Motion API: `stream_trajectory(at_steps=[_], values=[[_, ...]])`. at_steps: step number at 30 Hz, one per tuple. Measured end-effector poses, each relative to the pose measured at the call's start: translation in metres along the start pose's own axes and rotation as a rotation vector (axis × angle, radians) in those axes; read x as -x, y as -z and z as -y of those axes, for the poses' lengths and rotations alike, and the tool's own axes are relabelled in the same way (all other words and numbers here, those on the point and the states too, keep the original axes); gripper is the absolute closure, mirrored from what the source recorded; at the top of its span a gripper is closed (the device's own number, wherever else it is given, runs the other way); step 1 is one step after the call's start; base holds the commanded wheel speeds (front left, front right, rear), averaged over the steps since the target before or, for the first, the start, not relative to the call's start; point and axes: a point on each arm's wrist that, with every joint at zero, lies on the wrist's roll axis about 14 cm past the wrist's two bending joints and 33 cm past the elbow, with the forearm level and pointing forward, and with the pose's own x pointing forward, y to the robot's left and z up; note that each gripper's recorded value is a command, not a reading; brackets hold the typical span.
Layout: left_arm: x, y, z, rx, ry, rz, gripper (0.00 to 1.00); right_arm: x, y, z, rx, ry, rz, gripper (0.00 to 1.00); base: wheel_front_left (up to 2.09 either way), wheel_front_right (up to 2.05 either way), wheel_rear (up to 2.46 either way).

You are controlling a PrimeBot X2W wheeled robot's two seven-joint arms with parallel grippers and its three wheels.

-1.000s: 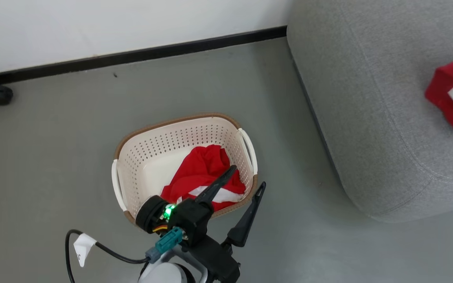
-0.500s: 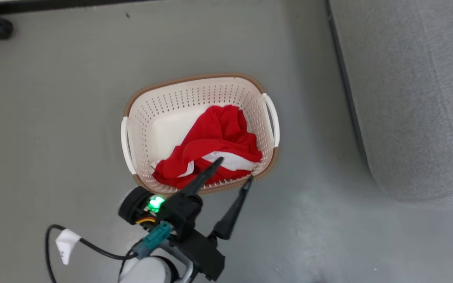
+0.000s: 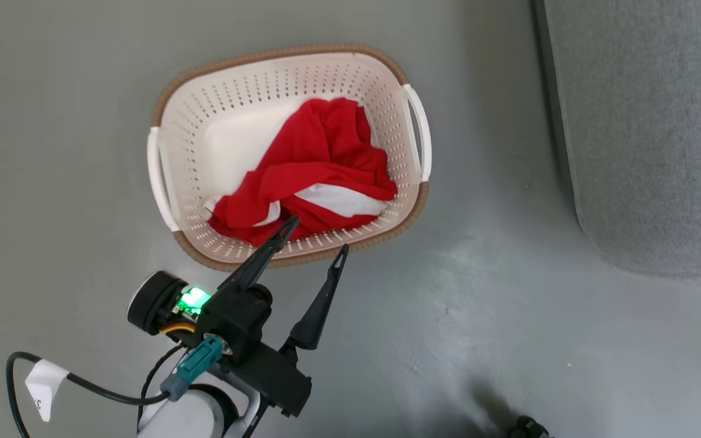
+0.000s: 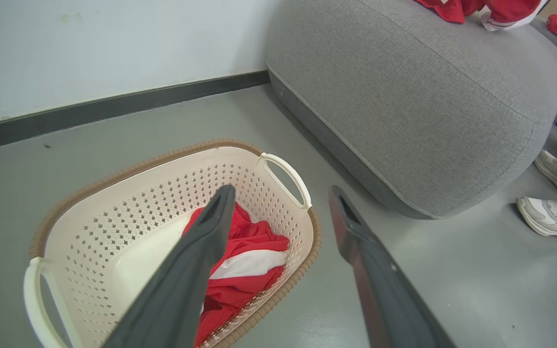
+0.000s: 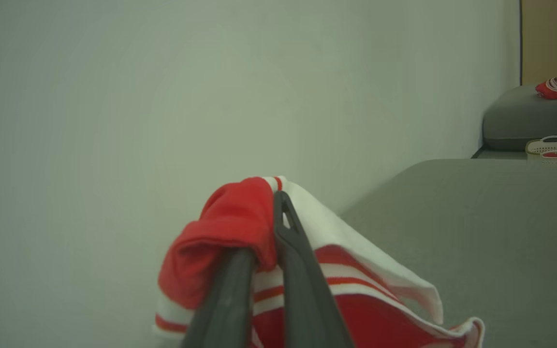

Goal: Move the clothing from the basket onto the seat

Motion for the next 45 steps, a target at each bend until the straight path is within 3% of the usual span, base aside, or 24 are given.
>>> stream_trajectory(at_steps=[6,14,15,16,17,18,25,31,38,45], values=[[-0.016,0.012,-0.001,0.032,0.021,-0.015,0.0,0.028,0.093,0.003,0.054,0.013,-0.208,1.0,0.0,0.0,0.0],[-0.023,0.02,-0.012,0.053,-0.008,-0.022,0.0,0.038,0.119,0.016,0.109,0.037,-0.279,1.0,0.0,0.0,0.0],[-0.023,0.019,-0.011,0.054,-0.008,-0.019,0.0,0.039,0.119,0.017,0.115,0.036,-0.283,0.95,0.0,0.0,0.0],[-0.024,0.018,-0.01,0.057,-0.007,-0.013,0.0,0.039,0.119,0.017,0.117,0.037,-0.284,0.65,0.0,0.0,0.0],[-0.025,0.016,-0.009,0.059,-0.005,-0.009,0.0,0.039,0.118,0.018,0.118,0.038,-0.283,0.06,0.0,0.0,0.0],[-0.025,0.015,-0.008,0.06,-0.003,-0.005,0.0,0.039,0.116,0.019,0.126,0.036,-0.283,0.0,0.0,0.0,0.0],[-0.027,0.006,-0.007,0.063,-0.016,0.03,0.0,0.045,0.103,0.02,0.181,-0.004,-0.28,0.0,0.0,0.0,0.0],[-0.029,-0.005,0.002,0.082,-0.017,0.066,0.0,0.073,0.106,0.015,0.248,-0.094,-0.318,0.0,0.0,0.0,0.0],[-0.024,-0.021,0.012,0.105,-0.028,0.11,0.0,0.129,0.122,0.004,0.223,-0.196,-0.387,0.0,0.0,0.0,0.0],[-0.011,-0.036,0.026,0.116,-0.04,0.155,0.0,0.178,0.115,-0.007,0.159,-0.271,-0.394,0.0,0.0,0.0,0.0]])
